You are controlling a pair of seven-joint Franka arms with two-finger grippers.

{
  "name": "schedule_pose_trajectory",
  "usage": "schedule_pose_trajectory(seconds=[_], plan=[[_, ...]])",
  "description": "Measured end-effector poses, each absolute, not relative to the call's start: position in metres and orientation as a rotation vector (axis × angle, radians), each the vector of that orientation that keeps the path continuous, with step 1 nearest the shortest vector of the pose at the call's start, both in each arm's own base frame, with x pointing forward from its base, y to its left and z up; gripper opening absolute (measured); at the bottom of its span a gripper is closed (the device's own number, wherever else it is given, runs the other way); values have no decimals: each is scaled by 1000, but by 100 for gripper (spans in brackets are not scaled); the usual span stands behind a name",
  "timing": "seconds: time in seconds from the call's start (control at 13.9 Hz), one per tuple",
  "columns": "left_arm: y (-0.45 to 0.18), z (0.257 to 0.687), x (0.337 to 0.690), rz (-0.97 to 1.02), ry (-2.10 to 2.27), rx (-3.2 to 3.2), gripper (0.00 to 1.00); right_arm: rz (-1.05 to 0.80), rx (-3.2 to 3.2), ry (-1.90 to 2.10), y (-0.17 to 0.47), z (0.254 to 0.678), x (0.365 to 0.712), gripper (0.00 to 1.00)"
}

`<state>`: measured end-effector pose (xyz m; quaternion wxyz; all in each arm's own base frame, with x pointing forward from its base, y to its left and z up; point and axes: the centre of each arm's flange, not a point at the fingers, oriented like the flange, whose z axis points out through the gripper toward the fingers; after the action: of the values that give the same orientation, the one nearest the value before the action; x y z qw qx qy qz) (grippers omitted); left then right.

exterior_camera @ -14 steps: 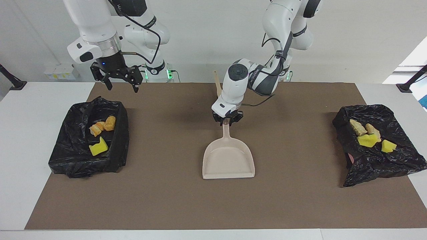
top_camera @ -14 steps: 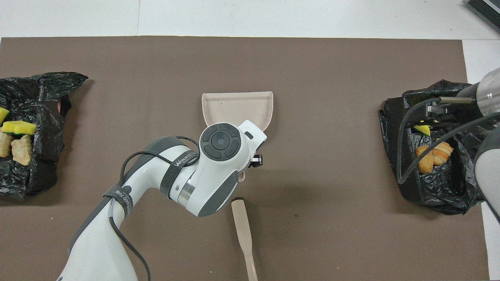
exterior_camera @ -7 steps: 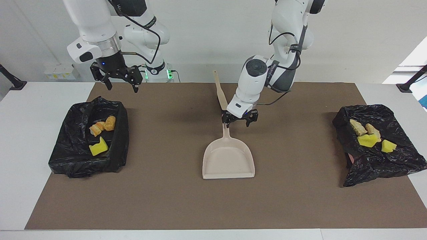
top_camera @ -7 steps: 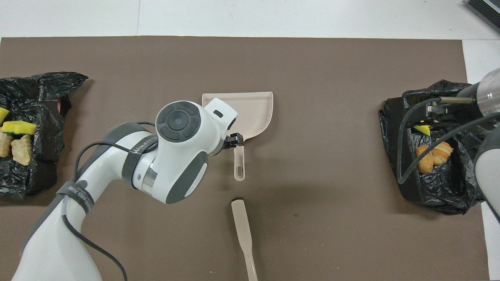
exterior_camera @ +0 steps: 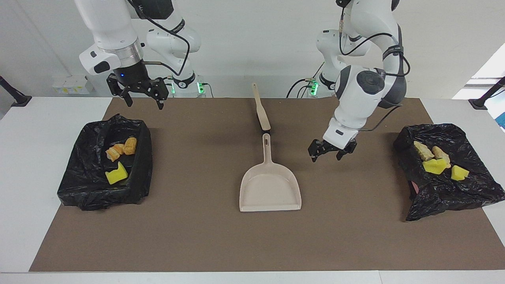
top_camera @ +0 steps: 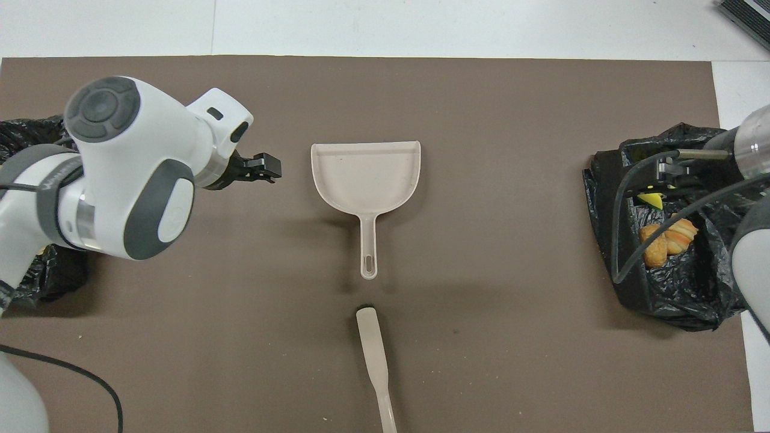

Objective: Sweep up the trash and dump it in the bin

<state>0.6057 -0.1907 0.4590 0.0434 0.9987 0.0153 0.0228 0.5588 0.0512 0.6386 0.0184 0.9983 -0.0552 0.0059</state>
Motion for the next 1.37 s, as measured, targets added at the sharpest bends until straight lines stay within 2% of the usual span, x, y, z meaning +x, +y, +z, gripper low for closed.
schedule_pose_trajectory(seconds=[0.29,0.58,0.93,1.37], plan=[[-113,490,619,93,-40,3062,100,18,3100,-172,51,639,559,100],[-62,531,615,99,-157,3069,100,18,3100,-172,51,639,559,100],[-41,569,589,45,-178,3077,100,18,3100,-172,51,639,559,100],[-37,593,568,-2,-244,3114,100,18,3100,-172,51,639,559,100]])
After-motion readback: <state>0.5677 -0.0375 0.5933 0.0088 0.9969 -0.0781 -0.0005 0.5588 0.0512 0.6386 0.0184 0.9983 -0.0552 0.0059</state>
